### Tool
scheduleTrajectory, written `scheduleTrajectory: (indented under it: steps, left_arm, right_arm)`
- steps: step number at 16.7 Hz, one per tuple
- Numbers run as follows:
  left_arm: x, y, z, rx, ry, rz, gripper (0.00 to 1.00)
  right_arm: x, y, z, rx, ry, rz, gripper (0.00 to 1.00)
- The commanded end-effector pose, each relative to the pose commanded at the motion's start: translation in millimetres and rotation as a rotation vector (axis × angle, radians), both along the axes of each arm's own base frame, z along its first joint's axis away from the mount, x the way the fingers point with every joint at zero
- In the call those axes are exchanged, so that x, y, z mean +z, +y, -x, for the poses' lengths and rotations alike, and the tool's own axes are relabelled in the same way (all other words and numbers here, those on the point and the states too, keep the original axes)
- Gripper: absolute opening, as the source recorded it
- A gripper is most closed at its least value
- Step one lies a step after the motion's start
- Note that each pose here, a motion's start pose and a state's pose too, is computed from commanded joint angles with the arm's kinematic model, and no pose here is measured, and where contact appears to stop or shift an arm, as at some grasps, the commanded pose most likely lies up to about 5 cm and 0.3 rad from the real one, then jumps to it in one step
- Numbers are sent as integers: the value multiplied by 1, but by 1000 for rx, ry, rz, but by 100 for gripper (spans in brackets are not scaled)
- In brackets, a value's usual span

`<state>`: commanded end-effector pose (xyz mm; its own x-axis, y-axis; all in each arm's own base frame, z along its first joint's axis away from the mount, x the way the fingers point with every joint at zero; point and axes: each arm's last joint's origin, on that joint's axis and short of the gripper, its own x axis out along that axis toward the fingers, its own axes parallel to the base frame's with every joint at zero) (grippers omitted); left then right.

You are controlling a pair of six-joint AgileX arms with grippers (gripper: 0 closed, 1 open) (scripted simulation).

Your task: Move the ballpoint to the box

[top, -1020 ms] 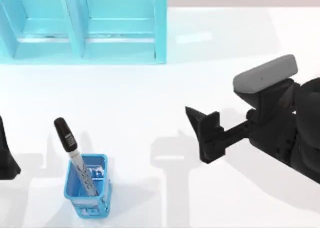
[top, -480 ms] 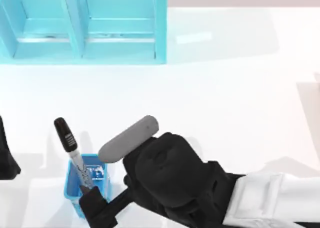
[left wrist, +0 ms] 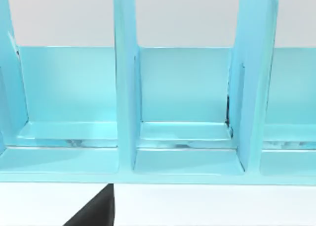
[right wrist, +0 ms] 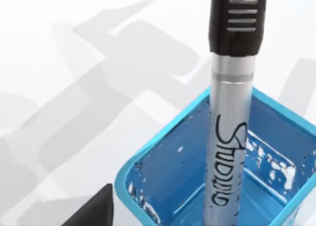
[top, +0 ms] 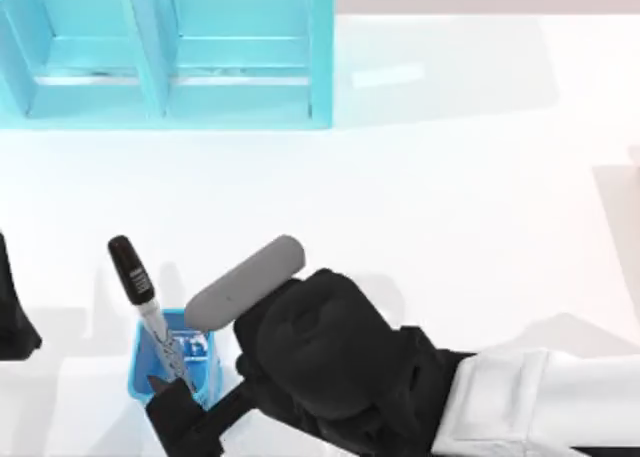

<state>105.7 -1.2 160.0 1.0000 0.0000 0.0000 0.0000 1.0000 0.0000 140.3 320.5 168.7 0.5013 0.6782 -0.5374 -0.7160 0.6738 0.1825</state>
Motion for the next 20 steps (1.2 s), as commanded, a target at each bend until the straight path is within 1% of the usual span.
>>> scheduleTrajectory:
  steps: [3, 6, 8, 10, 14, 20]
  left_arm:
    - [0, 0, 0, 0, 0, 0, 100]
    - [0, 0, 0, 0, 0, 0, 100]
    - [0, 0, 0, 0, 0, 0, 100]
    - [0, 0, 0, 0, 0, 0, 100]
    - [0, 0, 0, 0, 0, 0, 100]
    - [0, 0, 0, 0, 0, 0, 100]
  right_arm:
    - [-9, 21, -12, 1, -3, -7, 100]
    - [-37, 47, -31, 1, 5, 11, 100]
    - [-48, 59, -41, 1, 4, 8, 100]
    - [-53, 65, -47, 0, 1, 2, 100]
    - [-53, 65, -48, 0, 1, 2, 100]
    - [-53, 65, -48, 0, 1, 2, 55]
